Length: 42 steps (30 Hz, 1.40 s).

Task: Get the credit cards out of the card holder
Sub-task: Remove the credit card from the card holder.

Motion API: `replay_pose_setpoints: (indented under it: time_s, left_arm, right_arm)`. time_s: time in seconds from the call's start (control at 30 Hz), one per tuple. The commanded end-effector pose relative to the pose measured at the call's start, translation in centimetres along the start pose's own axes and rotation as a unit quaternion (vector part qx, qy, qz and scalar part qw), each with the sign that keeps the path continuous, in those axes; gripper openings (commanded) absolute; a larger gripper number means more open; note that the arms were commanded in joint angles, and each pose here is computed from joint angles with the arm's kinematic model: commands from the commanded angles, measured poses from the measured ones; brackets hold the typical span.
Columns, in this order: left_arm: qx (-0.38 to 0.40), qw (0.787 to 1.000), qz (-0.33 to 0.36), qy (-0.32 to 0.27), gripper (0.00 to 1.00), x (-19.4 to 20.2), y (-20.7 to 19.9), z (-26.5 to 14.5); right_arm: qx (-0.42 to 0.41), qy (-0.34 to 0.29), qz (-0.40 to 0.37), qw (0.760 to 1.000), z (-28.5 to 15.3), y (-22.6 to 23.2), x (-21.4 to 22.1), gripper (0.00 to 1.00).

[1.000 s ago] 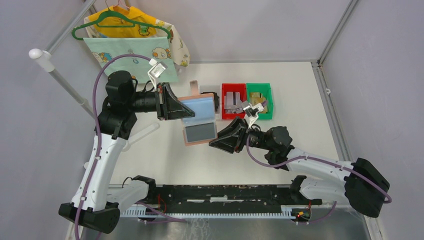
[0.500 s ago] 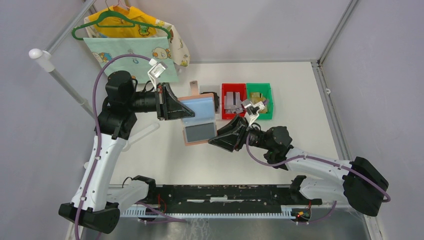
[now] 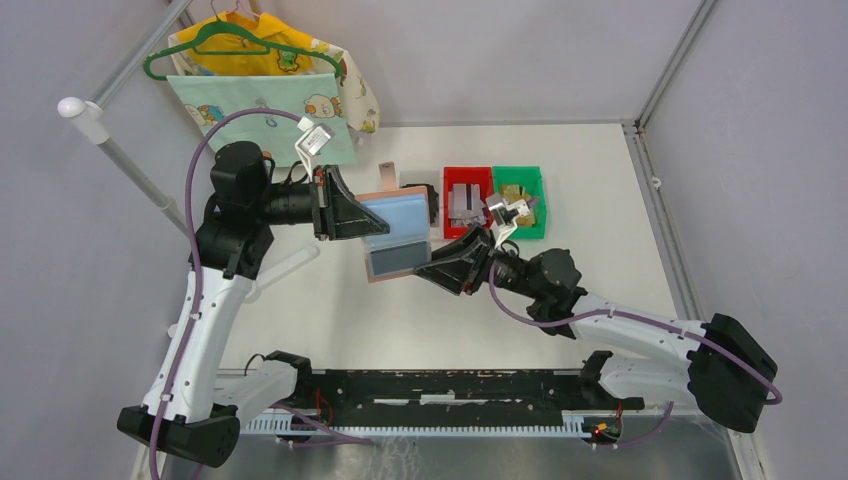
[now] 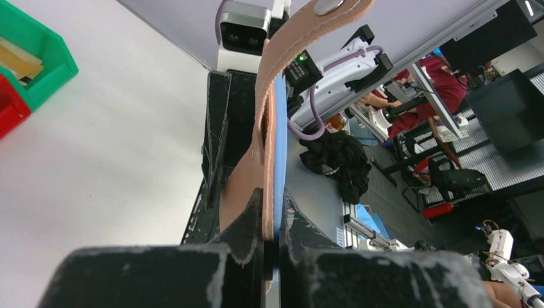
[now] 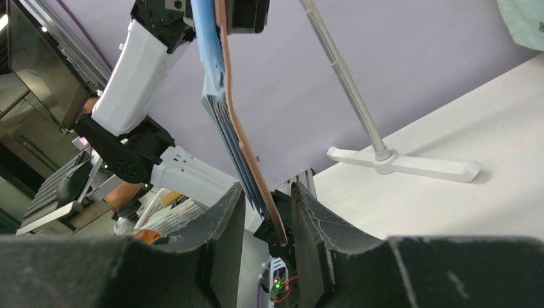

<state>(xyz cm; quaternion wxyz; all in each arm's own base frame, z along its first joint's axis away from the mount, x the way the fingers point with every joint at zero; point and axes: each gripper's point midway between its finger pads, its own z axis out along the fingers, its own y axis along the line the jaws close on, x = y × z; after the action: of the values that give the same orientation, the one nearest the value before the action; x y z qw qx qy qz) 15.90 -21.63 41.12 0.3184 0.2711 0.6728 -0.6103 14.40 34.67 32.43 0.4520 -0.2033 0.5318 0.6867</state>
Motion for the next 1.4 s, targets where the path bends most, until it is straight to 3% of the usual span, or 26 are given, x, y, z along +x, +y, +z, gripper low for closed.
replay_pose_setpoints:
  time_s: [0.0,0.2,0.4,0.67,0.83,1.0,1.1,1.2,1.37]
  left_arm:
    - [0.021,0.999,0.026,-0.007,0.02,-0.9,-2.5,-0.5]
    - [0.02,1.0,0.023,-0.006,0.02,-0.7,-2.3,-0.4]
    - [0.011,0.999,0.03,-0.004,0.03,-0.4,-1.7,-0.4]
    - [-0.007,0.99,0.136,0.028,0.58,2.3,-0.4,-1.2]
    - [-0.016,0.985,0.166,0.05,0.68,4.6,0.6,-1.6]
    - [-0.019,0.985,0.162,0.058,0.67,5.0,1.0,-1.7]
    - [-0.025,0.984,0.167,0.056,0.61,4.6,1.0,-1.7]
    - [-0.034,0.986,0.152,0.053,0.39,4.1,1.4,-1.5]
    - [0.0,0.995,0.086,0.049,0.08,3.7,0.6,-1.0]
  right_arm:
    - [-0.029,-0.062,-0.045,0.997,1.3,2.5,-4.2,0.37]
    - [-0.057,-0.08,-0.051,0.994,1.7,4.0,-5.5,0.37]
    - [-0.097,-0.077,-0.016,0.992,1.9,5.5,-5.6,0.01]
    - [-0.09,-0.083,0.043,0.992,2.4,6.0,-6.6,0.0]
    - [-0.077,-0.074,0.045,0.993,2.9,5.9,-6.6,0.0]
    - [-0.071,-0.059,0.045,0.995,3.5,5.6,-5.8,0.0]
    - [-0.069,-0.05,0.038,0.996,3.9,5.7,-5.3,0.0]
    - [-0.076,-0.043,0.033,0.996,3.9,5.9,-5.0,0.0]
    - [-0.123,-0.059,0.016,0.991,2.6,7.6,-5.1,0.29]
